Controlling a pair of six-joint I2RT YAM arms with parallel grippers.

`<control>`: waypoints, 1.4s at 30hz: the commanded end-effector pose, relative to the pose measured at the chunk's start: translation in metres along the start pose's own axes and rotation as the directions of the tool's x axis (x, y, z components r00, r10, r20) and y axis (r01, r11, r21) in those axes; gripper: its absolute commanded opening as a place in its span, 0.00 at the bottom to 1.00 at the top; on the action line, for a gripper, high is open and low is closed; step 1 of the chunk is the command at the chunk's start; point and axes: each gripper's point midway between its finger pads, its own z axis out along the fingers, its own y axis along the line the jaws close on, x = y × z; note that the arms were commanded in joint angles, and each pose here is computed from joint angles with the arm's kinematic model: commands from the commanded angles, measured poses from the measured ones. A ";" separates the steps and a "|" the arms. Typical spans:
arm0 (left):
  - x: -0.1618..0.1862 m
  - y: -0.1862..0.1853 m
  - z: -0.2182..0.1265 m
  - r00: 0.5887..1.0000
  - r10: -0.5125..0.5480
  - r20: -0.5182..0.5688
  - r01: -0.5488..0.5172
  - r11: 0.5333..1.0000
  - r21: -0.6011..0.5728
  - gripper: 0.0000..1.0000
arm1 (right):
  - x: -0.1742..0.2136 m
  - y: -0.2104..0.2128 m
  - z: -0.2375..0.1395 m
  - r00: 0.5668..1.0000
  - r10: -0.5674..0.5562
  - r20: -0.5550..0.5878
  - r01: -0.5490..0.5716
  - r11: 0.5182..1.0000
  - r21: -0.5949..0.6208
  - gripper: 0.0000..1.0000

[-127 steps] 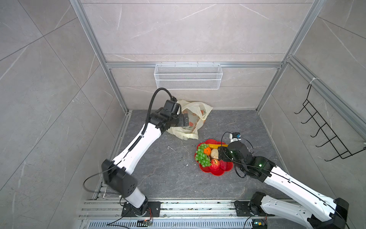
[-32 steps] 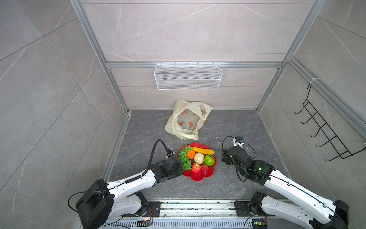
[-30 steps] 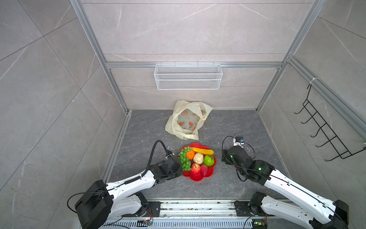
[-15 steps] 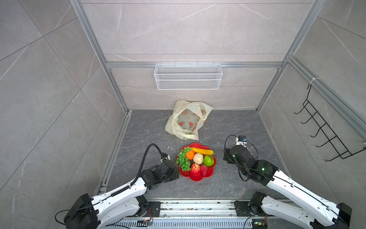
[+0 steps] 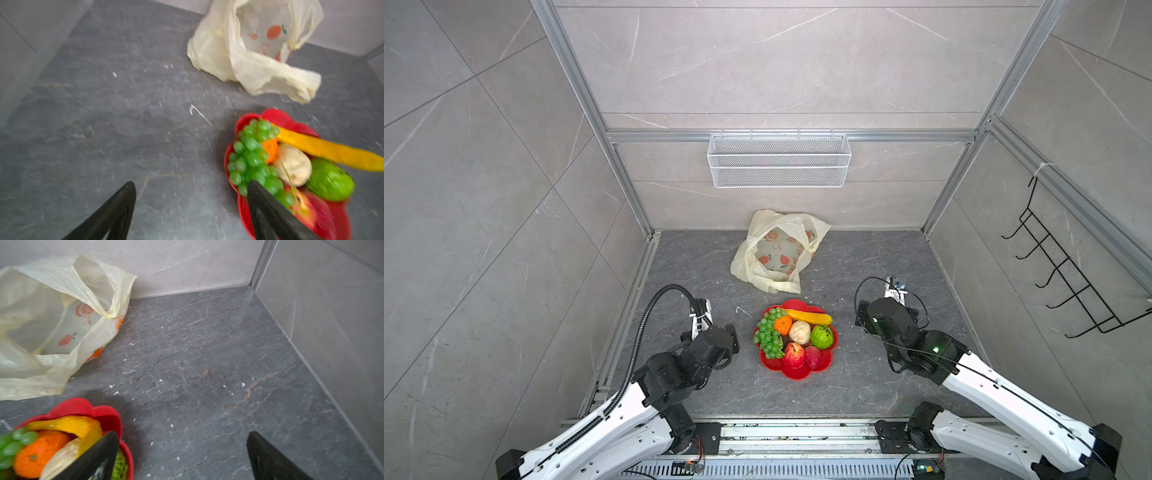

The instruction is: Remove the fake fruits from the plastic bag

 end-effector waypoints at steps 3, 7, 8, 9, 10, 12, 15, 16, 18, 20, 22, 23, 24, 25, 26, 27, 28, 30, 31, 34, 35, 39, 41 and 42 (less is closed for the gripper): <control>-0.064 0.035 0.044 0.976 0.140 0.168 -0.085 0.950 -0.300 0.93 | -0.019 -0.012 0.021 0.999 -0.021 0.035 0.018 0.997 0.072 1.00; -0.074 0.069 0.078 0.979 0.175 0.101 -0.107 0.875 -0.473 0.96 | -0.018 -0.021 0.037 0.996 -0.068 0.061 0.061 0.992 0.113 1.00; -0.076 0.073 0.084 0.973 0.207 0.101 -0.127 0.850 -0.511 0.98 | -0.017 -0.022 0.042 0.993 -0.102 0.062 0.093 0.987 0.131 1.00; -0.077 0.074 0.094 0.967 0.234 0.102 -0.149 0.843 -0.517 0.99 | -0.016 -0.023 0.047 0.987 -0.148 0.057 0.138 0.979 0.153 1.00; -0.076 0.074 0.104 0.961 0.257 0.102 -0.173 0.844 -0.507 0.99 | -0.017 -0.026 0.053 0.982 -0.181 0.047 0.170 0.969 0.180 1.00; -0.070 0.079 0.120 0.960 0.257 0.111 -0.173 0.856 -0.486 0.99 | -0.013 -0.031 0.064 0.979 -0.203 0.012 0.195 0.957 0.216 1.00; -0.056 0.098 0.141 0.976 0.194 0.095 -0.136 0.893 -0.428 1.00 | -0.004 -0.033 0.077 0.981 -0.195 -0.006 0.192 0.960 0.202 1.00; -0.053 0.104 0.146 0.978 0.186 0.090 -0.131 0.894 -0.428 1.00 | -0.003 -0.033 0.080 0.983 -0.186 0.001 0.182 0.964 0.196 1.00; -0.041 0.110 0.157 0.976 0.201 0.080 -0.152 0.902 -0.404 1.00 | 0.002 -0.028 0.089 0.981 -0.192 0.010 0.188 0.970 0.154 1.00; -0.028 0.115 0.170 0.975 0.211 0.070 -0.170 0.910 -0.379 0.99 | 0.004 -0.021 0.094 0.980 -0.198 0.025 0.194 0.974 0.115 1.00; -0.018 0.119 0.181 0.977 0.198 0.084 -0.159 0.926 -0.343 0.99 | 0.004 -0.016 0.100 0.976 -0.207 0.060 0.201 0.975 0.094 1.00; -0.022 0.119 0.185 0.974 0.199 0.107 -0.155 0.932 -0.327 1.00 | 0.004 -0.015 0.105 0.974 -0.212 0.076 0.205 0.975 0.091 1.00; -0.019 0.114 0.188 0.975 0.204 0.091 -0.169 0.940 -0.296 1.00 | 0.006 -0.017 0.109 0.972 -0.219 0.083 0.210 0.973 0.099 1.00; -0.020 0.112 0.189 0.967 0.224 0.123 -0.184 0.944 -0.276 1.00 | 0.006 -0.019 0.113 0.970 -0.227 0.090 0.216 0.969 0.116 1.00; -0.017 0.115 0.192 0.970 0.206 0.130 -0.164 0.947 -0.275 1.00 | 0.006 -0.021 0.117 0.968 -0.233 0.095 0.220 0.967 0.131 1.00; -0.020 0.121 0.193 0.968 0.193 0.160 -0.142 0.948 -0.285 1.00 | 0.006 -0.020 0.120 0.965 -0.239 0.105 0.224 0.966 0.132 1.00; -0.016 0.124 0.194 0.976 0.163 0.142 -0.120 0.955 -0.271 1.00 | 0.006 -0.020 0.122 0.963 -0.239 0.124 0.223 0.966 0.130 1.00; -0.016 0.126 0.193 0.977 0.141 0.160 -0.101 0.966 -0.237 1.00 | 0.008 -0.019 0.127 0.959 -0.229 0.168 0.214 0.971 0.104 1.00; -0.014 0.127 0.191 0.978 0.138 0.160 -0.098 0.967 -0.235 1.00 | 0.009 -0.018 0.131 0.957 -0.228 0.181 0.215 0.973 0.088 1.00; -0.009 0.126 0.184 0.968 0.135 0.209 -0.087 0.971 -0.224 1.00 | 0.017 -0.026 0.141 0.952 -0.243 0.183 0.228 0.969 0.100 1.00; -0.007 0.126 0.183 0.967 0.131 0.220 -0.081 0.972 -0.221 1.00 | 0.023 -0.029 0.146 0.954 -0.230 0.191 0.218 0.973 0.082 1.00; -0.002 0.128 0.187 0.966 0.131 0.223 -0.081 0.972 -0.221 1.00 | 0.035 -0.048 0.157 0.970 -0.114 0.214 0.112 0.993 0.023 1.00; -0.004 0.128 0.187 0.962 0.134 0.237 -0.080 0.971 -0.226 1.00 | 0.037 -0.054 0.161 0.974 -0.069 0.215 0.073 0.997 -0.011 1.00; -0.004 0.128 0.188 0.964 0.133 0.232 -0.080 0.971 -0.225 1.00 | 0.038 -0.055 0.162 0.975 -0.059 0.215 0.067 0.997 -0.027 1.00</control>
